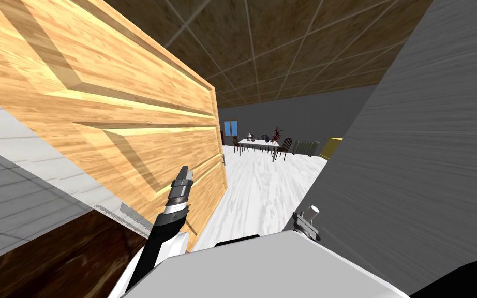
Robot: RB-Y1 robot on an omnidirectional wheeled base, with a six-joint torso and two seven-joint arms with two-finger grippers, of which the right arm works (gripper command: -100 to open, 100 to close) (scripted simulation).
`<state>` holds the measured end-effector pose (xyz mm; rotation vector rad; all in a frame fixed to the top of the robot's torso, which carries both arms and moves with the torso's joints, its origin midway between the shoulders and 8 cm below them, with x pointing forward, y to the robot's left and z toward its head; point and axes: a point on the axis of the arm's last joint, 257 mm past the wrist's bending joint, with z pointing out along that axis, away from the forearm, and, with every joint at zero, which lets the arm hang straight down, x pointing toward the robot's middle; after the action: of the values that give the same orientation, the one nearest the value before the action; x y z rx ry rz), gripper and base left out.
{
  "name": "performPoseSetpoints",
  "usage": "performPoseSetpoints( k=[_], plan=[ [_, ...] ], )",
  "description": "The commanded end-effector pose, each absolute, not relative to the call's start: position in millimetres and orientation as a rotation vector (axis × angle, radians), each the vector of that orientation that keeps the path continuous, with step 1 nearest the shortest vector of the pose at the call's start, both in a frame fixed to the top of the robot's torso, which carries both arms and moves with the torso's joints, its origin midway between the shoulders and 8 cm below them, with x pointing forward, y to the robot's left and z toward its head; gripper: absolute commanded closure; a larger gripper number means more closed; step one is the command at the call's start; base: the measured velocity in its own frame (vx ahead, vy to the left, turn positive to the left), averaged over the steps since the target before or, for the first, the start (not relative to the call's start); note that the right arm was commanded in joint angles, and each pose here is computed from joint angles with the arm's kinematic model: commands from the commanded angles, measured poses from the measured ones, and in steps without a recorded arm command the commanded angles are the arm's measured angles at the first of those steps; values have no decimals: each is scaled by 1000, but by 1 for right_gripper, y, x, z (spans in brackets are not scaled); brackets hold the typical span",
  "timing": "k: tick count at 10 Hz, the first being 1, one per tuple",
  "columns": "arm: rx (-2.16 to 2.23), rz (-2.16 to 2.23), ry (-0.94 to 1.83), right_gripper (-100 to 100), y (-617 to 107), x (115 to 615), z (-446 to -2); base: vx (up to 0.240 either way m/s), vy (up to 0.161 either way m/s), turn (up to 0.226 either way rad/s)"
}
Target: Push the door open
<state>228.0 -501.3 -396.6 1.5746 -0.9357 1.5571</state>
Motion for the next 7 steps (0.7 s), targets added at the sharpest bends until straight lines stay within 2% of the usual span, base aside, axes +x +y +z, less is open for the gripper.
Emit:
performPoseSetpoints(
  k=[1,7],
  plan=[
    [1534,1536,-949,100,-516,217,-390,177,-162,-61],
    [1452,1460,-1012,100,-544,181,-388,159,-150,-42]
  ],
)
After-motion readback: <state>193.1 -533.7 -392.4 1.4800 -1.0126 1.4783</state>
